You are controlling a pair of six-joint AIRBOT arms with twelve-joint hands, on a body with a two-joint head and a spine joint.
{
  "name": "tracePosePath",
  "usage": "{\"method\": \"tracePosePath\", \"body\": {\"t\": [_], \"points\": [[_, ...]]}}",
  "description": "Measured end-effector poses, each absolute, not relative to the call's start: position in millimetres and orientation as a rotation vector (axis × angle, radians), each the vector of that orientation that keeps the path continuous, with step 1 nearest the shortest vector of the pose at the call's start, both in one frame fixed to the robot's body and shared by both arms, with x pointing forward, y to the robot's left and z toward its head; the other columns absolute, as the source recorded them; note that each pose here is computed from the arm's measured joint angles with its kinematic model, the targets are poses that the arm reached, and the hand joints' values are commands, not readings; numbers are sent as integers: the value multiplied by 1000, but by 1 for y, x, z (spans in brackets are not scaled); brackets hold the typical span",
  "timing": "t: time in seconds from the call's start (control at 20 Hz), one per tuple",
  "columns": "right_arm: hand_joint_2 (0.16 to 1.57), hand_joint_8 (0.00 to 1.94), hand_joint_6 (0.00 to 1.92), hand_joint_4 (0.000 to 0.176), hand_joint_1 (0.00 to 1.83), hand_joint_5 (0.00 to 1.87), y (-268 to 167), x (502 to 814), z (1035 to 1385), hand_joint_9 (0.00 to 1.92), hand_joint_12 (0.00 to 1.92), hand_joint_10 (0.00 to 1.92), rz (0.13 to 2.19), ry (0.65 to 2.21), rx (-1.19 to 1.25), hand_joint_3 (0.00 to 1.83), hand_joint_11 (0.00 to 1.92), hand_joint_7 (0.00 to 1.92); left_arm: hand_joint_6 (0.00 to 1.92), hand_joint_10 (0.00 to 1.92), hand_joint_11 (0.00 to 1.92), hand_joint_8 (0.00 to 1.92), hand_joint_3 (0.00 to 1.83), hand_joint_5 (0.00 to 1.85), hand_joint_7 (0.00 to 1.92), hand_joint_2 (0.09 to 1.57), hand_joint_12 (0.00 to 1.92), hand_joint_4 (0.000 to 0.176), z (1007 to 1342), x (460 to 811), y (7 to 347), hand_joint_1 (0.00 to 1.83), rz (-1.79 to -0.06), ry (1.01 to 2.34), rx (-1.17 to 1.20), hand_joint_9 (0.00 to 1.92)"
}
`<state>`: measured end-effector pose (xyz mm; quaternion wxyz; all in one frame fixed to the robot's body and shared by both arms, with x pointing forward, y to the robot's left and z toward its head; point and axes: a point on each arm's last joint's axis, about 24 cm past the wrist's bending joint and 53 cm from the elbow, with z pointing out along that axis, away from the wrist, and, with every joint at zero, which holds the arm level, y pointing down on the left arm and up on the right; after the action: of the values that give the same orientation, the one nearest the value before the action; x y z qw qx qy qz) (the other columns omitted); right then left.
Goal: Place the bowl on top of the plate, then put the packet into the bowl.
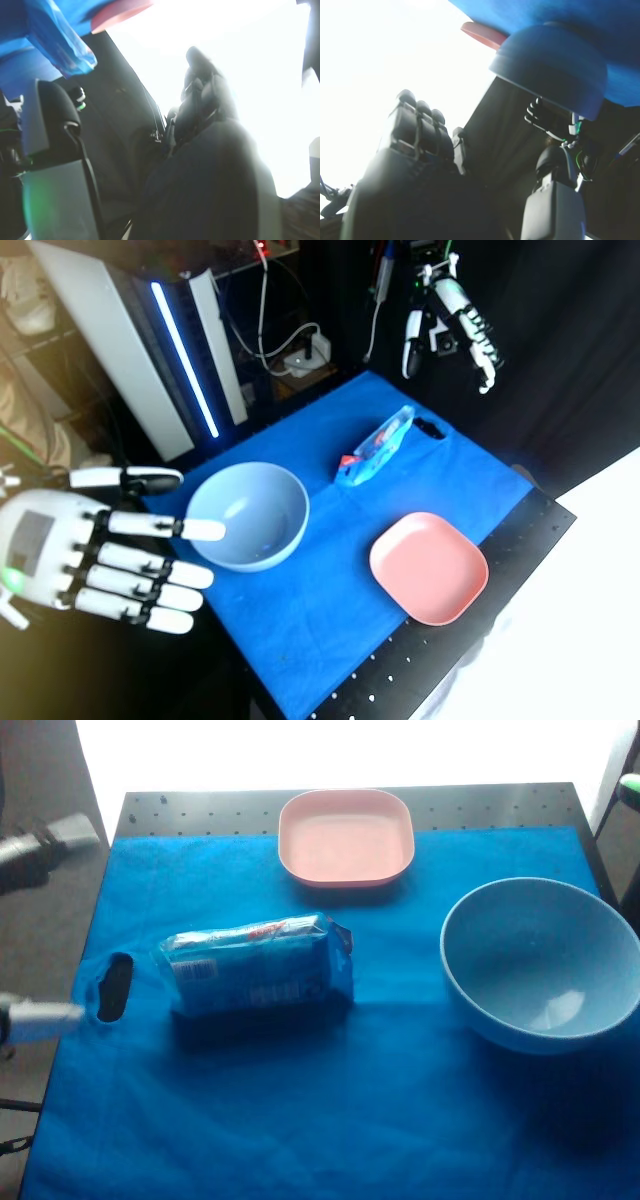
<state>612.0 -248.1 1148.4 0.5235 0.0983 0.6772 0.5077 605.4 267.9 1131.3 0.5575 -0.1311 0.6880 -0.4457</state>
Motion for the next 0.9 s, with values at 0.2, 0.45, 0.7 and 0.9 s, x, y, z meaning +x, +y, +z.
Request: {"method": "tracePosePath", "body": {"t": [0.2, 0.45, 0.7, 0.9], "points": [[795, 8, 6, 68, 641, 17, -217, 605, 1152, 42, 77, 7, 1272, 1650, 120, 0, 66, 36, 0, 0, 0, 0, 0, 401, 231, 1018, 253, 126, 1131, 605, 267, 511, -1056, 1624, -305, 134], [801, 6, 9, 93, 663, 45, -225, 612, 1142, 24, 62, 0, 1224, 1685, 154, 2, 16, 49, 0, 0, 0, 0, 0, 142, 39, 986, 5, 147, 1132, 604, 265, 552, -1062, 1622, -295, 3], [812, 0, 0, 141, 647, 29, -213, 607, 1136, 5, 8, 0, 1237, 1718, 102, 3, 2, 5, 0, 0, 0, 0, 0, 0, 0, 837, 0, 176, 1135, 604, 263, 608, -1067, 1612, -285, 0], [788, 0, 1, 176, 619, 34, -192, 604, 1130, 2, 11, 0, 1226, 1780, -5, 0, 24, 0, 0, 0, 0, 0, 0, 0, 0, 800, 0, 176, 1138, 603, 260, 667, -1078, 1604, -270, 0]]}}
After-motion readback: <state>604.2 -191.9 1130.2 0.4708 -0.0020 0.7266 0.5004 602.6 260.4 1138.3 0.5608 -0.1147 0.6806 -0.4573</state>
